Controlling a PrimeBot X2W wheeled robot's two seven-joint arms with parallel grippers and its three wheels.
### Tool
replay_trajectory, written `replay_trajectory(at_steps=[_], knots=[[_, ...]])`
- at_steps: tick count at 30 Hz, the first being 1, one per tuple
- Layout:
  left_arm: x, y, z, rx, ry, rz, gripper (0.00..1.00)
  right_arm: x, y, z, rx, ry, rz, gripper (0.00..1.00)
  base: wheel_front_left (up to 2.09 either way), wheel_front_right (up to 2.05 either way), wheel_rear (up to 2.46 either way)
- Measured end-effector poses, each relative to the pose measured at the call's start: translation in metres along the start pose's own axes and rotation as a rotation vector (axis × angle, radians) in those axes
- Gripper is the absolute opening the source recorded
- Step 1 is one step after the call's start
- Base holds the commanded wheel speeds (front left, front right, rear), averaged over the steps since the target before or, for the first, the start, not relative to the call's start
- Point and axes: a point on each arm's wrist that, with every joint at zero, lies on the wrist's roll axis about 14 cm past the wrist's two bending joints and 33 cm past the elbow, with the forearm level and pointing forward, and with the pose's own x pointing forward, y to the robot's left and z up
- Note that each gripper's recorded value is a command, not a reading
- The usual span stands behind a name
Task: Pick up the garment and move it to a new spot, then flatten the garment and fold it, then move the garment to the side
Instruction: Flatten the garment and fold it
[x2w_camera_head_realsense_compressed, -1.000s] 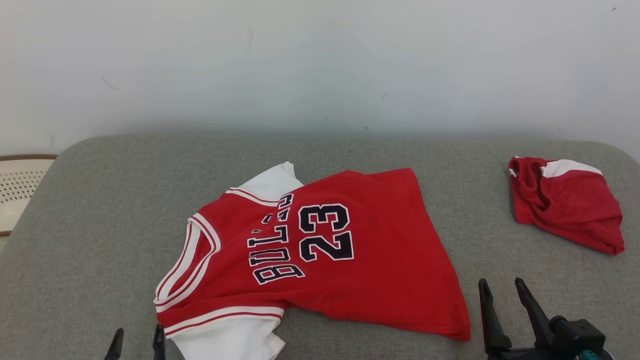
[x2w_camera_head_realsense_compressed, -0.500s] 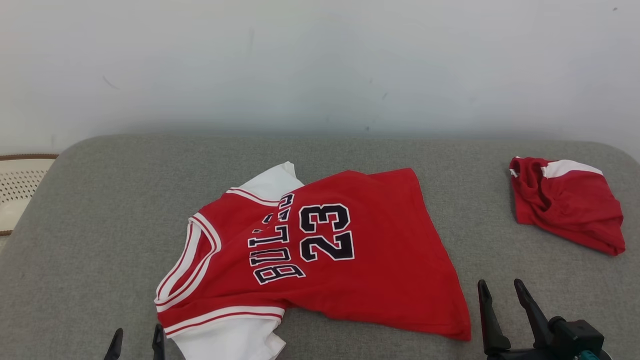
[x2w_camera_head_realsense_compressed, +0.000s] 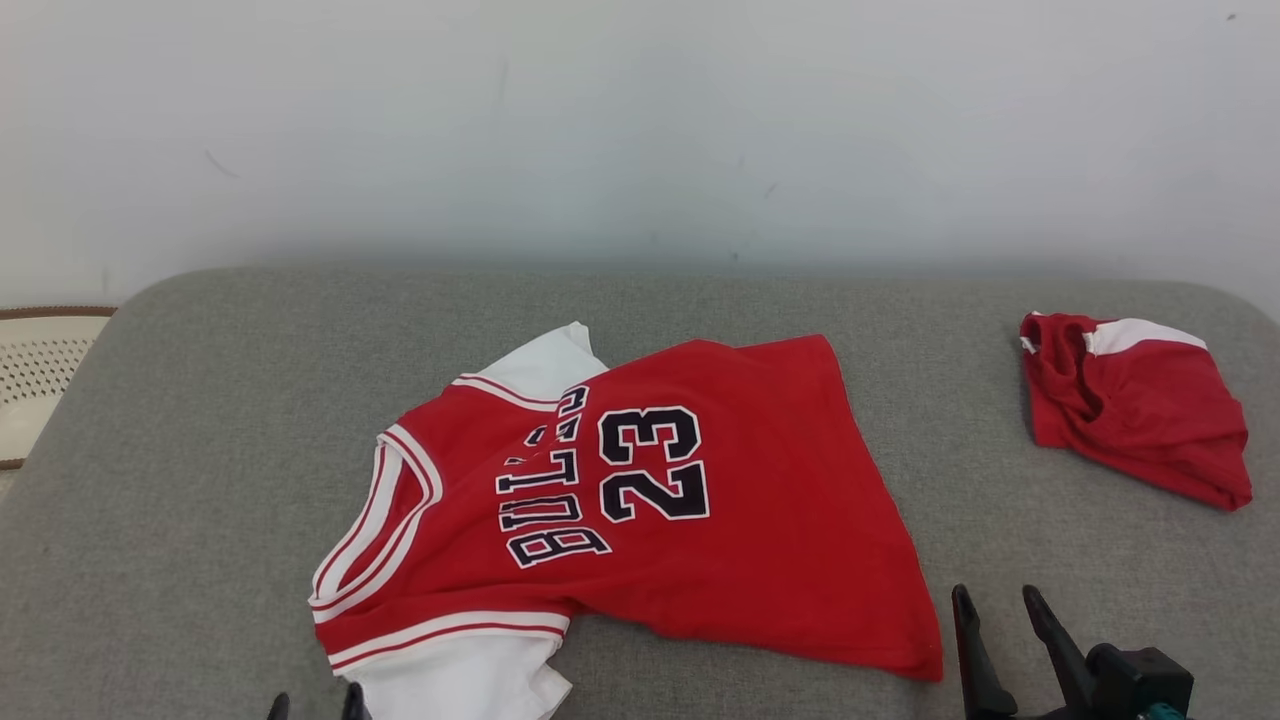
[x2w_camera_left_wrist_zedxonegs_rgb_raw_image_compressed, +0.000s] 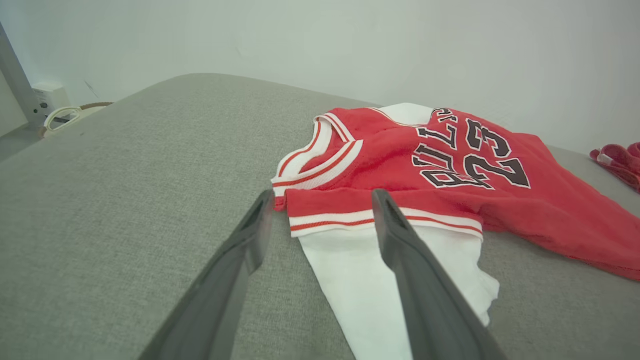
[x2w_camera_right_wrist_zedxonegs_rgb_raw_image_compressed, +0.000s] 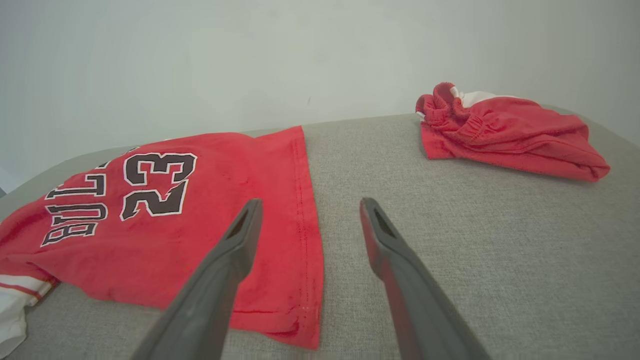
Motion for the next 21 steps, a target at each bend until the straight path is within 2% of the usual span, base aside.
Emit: replay_trajectory(at_steps=[10, 21], knots=[[-0.015, -0.02, -0.064, -0.073, 0.21, -0.043, 1.0, 0.003, -0.006, -0.034, 0.018, 0.14, -0.021, 1.0, 0.0, 0.0, 0.0], [-0.029, -0.053, -0.103, -0.145, 0.35, -0.113, 1.0, 0.007, -0.008, -0.062, 0.038, 0.228, -0.039, 1.0, 0.0, 0.0, 0.0]])
